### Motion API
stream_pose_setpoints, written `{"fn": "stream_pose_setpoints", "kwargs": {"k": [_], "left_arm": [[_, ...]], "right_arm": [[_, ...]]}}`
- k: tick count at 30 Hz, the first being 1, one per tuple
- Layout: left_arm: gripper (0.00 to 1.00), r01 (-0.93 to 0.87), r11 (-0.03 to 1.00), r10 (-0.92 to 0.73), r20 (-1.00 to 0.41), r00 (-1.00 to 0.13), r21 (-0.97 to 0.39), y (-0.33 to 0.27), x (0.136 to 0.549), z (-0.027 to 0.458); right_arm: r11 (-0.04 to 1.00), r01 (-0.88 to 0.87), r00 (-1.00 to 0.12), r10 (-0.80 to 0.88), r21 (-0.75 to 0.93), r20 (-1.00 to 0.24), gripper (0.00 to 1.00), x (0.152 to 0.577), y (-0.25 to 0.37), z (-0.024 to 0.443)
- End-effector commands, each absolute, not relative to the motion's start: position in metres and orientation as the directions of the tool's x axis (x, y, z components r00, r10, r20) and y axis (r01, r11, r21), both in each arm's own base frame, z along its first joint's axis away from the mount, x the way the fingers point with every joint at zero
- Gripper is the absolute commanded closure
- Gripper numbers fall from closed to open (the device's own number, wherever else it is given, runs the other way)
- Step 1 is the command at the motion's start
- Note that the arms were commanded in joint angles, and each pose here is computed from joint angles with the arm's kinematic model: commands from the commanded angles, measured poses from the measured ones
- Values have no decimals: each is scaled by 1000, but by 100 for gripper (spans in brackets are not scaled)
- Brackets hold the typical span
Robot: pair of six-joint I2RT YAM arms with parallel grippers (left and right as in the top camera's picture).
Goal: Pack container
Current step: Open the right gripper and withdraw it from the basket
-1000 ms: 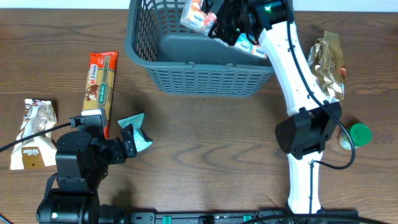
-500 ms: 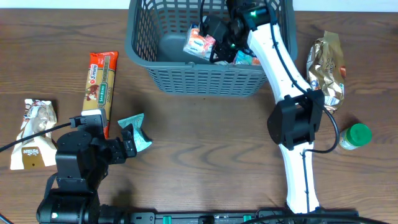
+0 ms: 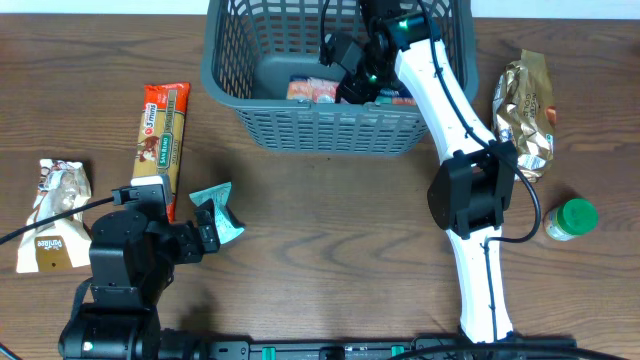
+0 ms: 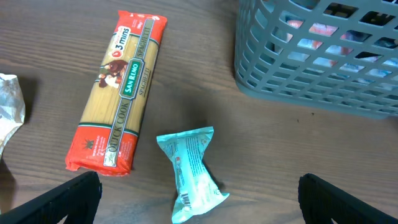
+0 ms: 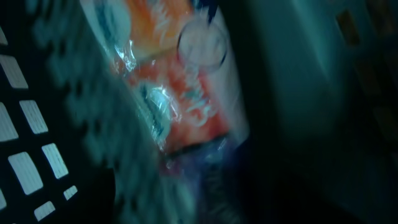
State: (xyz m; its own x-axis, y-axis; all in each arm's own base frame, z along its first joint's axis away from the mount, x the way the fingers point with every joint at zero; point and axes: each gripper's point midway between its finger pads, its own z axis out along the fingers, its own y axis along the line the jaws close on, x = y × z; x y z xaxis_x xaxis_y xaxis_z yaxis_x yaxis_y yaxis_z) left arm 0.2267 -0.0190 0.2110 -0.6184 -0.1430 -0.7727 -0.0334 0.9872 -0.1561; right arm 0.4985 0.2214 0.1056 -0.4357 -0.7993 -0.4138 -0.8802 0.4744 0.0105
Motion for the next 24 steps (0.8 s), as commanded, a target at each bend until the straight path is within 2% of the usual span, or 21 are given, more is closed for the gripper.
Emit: {"fn": "stream_pose_setpoints", "kwargs": {"k": [1, 5, 6, 7, 8, 11, 14, 17, 21, 22, 24], "left_arm": [[2, -28, 990, -126, -787, -604, -138, -18, 228, 219], [2, -28, 990, -126, -786, -605, -137, -18, 227, 218], [2, -28, 990, -126, -786, -605, -137, -18, 227, 218], [2, -28, 990, -126, -786, -605, -137, -18, 227, 218], [2, -28, 990, -126, -786, -605, -137, -18, 227, 218], [2, -28, 990, -126, -786, -605, -137, -18, 227, 218], [2, -28, 990, -126, -786, -605, -137, -18, 227, 218], [2, -28, 990, -126, -786, -605, -137, -18, 227, 218], [2, -28, 990, -126, -786, -605, -137, -18, 227, 218], [2, -28, 990, -126, -786, -605, -137, -18, 227, 218], [2, -28, 990, -126, -786, -605, -137, -18, 227, 218]], "right_arm": [[512, -859, -457, -735, 32, -501, 37, 505, 239, 138], [598, -801, -468, -613, 13, -636, 31, 519, 246, 214], [623, -782, -458, -582, -6, -672, 26, 522, 244, 239], [649, -761, -447, -552, -25, -704, 16, 523, 239, 263], [682, -730, -443, -522, -44, -729, 1, 524, 231, 284], [847, -527, -479, -365, -71, -799, 1, 528, 181, 350], [958, -287, -545, -180, -20, -819, 1, 528, 120, 377], [997, 16, -622, 67, 73, -780, 1, 514, 38, 378], [936, 326, -702, 334, 133, -629, 1, 476, -47, 344], [912, 388, -715, 388, 131, -582, 1, 464, -65, 333], [904, 401, -729, 413, 148, -546, 1, 460, -84, 324]]}}
